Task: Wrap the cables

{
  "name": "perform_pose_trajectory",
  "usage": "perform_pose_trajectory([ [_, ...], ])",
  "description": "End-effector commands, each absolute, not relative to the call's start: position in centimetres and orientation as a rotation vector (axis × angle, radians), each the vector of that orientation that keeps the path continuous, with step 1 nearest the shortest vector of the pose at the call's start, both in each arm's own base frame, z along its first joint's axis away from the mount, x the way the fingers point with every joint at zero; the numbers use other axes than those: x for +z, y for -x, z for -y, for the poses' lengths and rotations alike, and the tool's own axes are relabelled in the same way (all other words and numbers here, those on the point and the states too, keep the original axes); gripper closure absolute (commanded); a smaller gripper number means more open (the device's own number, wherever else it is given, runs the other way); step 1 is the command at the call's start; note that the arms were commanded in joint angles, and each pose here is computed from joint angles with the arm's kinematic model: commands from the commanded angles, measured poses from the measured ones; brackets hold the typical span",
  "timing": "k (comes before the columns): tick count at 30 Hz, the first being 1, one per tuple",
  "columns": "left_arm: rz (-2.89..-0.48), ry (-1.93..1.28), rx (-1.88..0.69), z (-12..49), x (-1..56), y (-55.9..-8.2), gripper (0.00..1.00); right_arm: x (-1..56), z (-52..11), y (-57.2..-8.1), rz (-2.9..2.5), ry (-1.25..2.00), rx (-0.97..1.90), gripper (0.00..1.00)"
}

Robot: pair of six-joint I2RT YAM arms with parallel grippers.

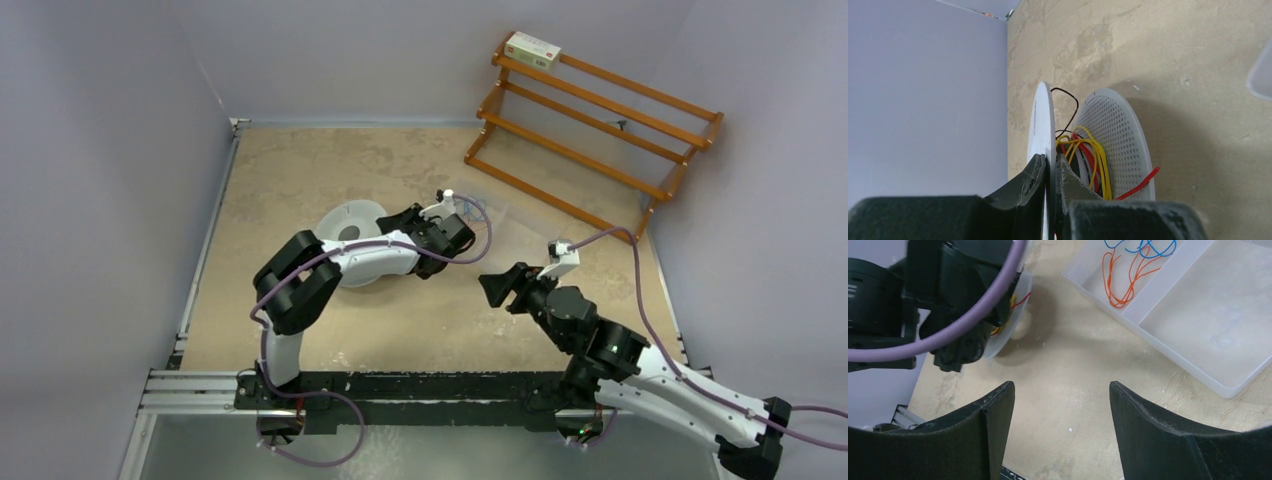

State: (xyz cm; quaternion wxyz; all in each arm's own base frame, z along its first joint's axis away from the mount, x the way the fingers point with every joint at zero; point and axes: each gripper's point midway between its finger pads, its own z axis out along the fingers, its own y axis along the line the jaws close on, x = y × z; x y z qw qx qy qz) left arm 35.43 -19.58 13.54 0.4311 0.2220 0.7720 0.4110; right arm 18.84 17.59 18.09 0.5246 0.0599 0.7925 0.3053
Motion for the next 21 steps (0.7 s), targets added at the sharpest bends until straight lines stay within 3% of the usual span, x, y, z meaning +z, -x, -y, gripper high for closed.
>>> perform_pose_trajectory([
  [1,-1.949,-0.498,0.892,22.3,12.5,-36.5,0.91,18.9,-16.8,-19.0,-1.87,-0.194,0.73,0.28],
  [13,-1.996,-0.512,0.84,23.9,9.6,-37.0,0.83,19.0,-16.6,-18.6,-1.871,-0.192,0.747,0.26],
  [21,-2.037,-0.523,0.75,25.5,8.4,-36.2,0.62,18.7,-16.7,-18.7,-1.875,-0.195,0.749,0.25],
])
